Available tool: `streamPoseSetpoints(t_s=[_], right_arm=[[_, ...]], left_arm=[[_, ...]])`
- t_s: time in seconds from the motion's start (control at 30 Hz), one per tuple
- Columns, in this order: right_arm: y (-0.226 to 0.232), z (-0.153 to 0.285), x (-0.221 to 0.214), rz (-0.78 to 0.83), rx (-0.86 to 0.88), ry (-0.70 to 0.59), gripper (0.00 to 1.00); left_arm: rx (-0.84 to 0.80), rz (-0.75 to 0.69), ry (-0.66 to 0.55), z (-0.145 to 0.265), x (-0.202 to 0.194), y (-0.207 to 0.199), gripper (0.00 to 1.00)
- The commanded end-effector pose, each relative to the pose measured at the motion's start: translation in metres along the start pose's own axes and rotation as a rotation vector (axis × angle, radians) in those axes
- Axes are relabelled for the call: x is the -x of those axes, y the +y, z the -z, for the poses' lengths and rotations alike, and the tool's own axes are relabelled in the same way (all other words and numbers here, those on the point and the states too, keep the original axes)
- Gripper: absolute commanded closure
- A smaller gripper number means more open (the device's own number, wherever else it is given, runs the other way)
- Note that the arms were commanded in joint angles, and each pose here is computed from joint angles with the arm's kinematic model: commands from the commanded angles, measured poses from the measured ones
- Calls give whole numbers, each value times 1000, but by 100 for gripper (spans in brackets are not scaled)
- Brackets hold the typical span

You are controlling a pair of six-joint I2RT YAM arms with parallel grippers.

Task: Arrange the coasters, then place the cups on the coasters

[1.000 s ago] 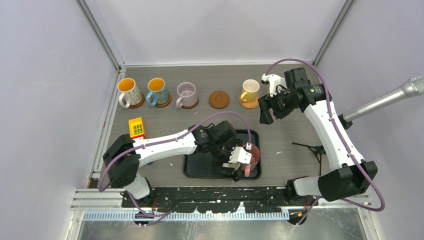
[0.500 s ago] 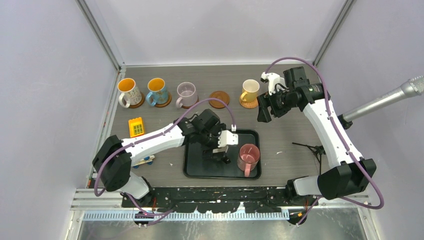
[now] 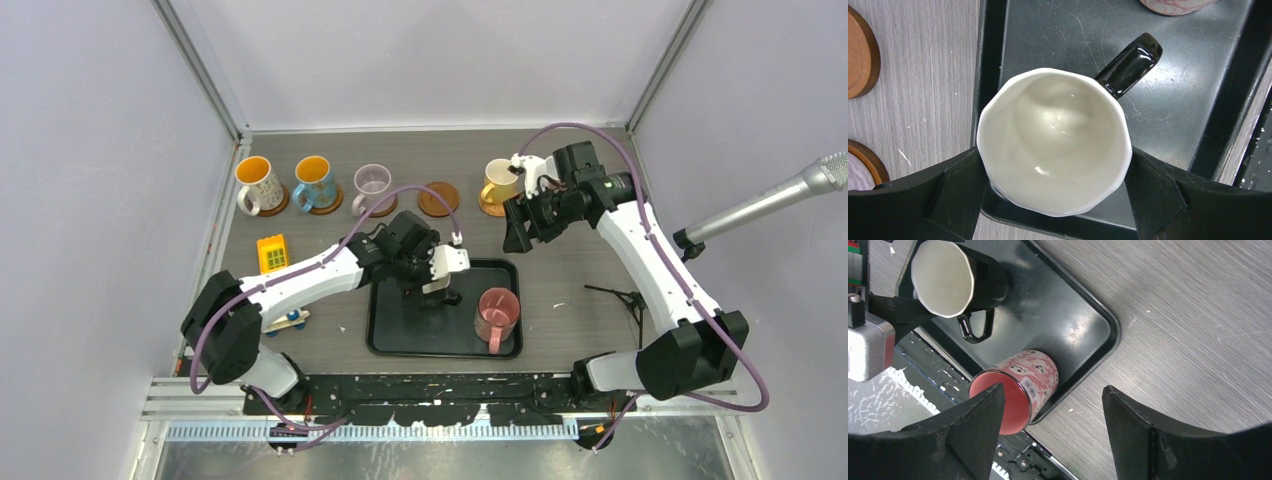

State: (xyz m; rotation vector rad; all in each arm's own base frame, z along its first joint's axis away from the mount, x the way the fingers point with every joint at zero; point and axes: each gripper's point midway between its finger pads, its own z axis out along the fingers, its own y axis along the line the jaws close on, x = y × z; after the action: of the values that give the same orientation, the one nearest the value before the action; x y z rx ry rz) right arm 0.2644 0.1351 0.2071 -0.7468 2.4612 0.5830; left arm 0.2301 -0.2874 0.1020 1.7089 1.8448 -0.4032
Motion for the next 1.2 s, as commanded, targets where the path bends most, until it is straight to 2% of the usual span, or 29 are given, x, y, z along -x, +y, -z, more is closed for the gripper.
streamPoseSetpoints(t_s=[0.0, 0.43, 0.63, 0.8, 1.17], right_arm=[[22, -12, 5, 23, 69, -31, 25], [72, -56, 6, 155, 197, -29, 28], [88, -70, 6, 220, 216, -42, 30], [100, -83, -1, 257, 177, -17, 33], [115, -115, -28, 256, 110, 76, 38]], left_arm=[[0, 23, -74, 12, 12, -1, 0], [64, 111, -180, 35, 17, 13, 0], [144, 227, -242, 63, 10, 33, 0], [291, 339, -288, 105, -2, 54, 0], [722, 588, -241, 171, -52, 109, 0]])
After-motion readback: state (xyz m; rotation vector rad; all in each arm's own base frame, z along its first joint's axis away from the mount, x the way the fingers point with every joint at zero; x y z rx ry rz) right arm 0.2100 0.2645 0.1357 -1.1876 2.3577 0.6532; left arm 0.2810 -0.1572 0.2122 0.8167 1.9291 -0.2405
